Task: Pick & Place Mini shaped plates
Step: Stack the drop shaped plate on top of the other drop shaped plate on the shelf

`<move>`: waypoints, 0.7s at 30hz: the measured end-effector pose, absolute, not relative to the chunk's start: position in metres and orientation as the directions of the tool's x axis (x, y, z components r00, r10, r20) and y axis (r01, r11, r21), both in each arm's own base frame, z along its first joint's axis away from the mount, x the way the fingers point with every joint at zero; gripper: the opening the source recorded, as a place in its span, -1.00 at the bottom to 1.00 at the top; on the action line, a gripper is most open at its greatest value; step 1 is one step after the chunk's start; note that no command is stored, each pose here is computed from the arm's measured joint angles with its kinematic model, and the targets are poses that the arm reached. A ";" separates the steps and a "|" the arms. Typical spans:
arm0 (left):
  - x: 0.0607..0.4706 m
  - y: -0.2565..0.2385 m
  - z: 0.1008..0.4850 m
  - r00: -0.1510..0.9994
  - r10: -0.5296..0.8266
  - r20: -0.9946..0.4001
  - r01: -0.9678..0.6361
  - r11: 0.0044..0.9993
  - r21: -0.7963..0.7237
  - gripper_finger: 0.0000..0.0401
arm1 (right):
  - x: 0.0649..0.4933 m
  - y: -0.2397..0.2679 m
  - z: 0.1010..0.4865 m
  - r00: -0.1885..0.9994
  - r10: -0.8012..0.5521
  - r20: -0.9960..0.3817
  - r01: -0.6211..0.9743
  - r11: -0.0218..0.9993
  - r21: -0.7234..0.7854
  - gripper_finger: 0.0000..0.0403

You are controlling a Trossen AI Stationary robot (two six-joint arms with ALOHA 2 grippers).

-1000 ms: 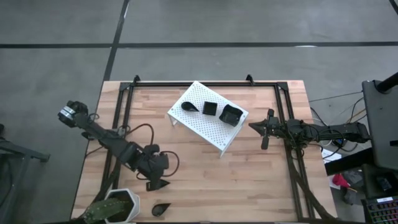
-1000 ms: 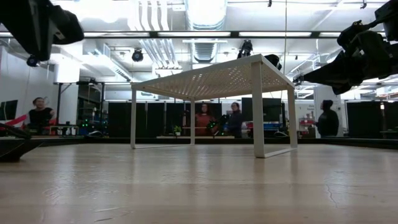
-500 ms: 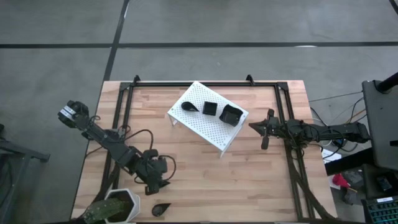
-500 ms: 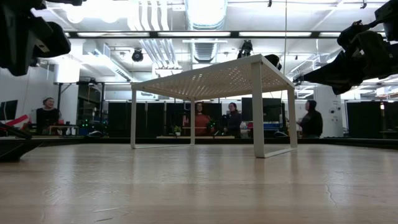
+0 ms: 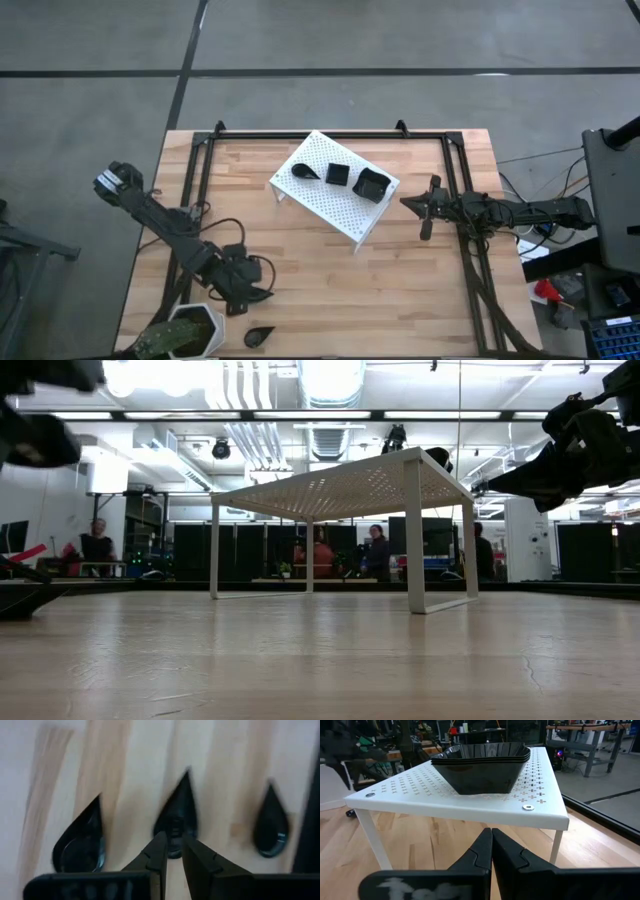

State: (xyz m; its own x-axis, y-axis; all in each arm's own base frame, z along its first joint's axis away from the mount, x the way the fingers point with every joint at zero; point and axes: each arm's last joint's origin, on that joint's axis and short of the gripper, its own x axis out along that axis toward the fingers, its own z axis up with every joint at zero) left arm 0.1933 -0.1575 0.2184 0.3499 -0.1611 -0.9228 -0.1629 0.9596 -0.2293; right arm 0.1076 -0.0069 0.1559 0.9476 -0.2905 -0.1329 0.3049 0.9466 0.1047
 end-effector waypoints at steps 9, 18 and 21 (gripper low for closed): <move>0.179 -0.145 0.186 0.271 -0.078 -0.959 -0.214 0.967 -0.139 -0.69 | 0.108 -0.007 0.156 0.948 -0.290 -0.133 0.305 0.947 0.105 -0.96; 0.173 -0.139 0.174 0.255 -0.039 -0.966 -0.222 0.970 -0.097 -0.70 | 0.108 -0.007 0.156 0.948 -0.290 -0.133 0.305 0.947 0.105 -0.96; 0.171 -0.137 0.169 0.253 -0.024 -0.967 -0.221 0.972 -0.082 -0.70 | 0.108 -0.007 0.156 0.948 -0.291 -0.133 0.305 0.947 0.105 -0.96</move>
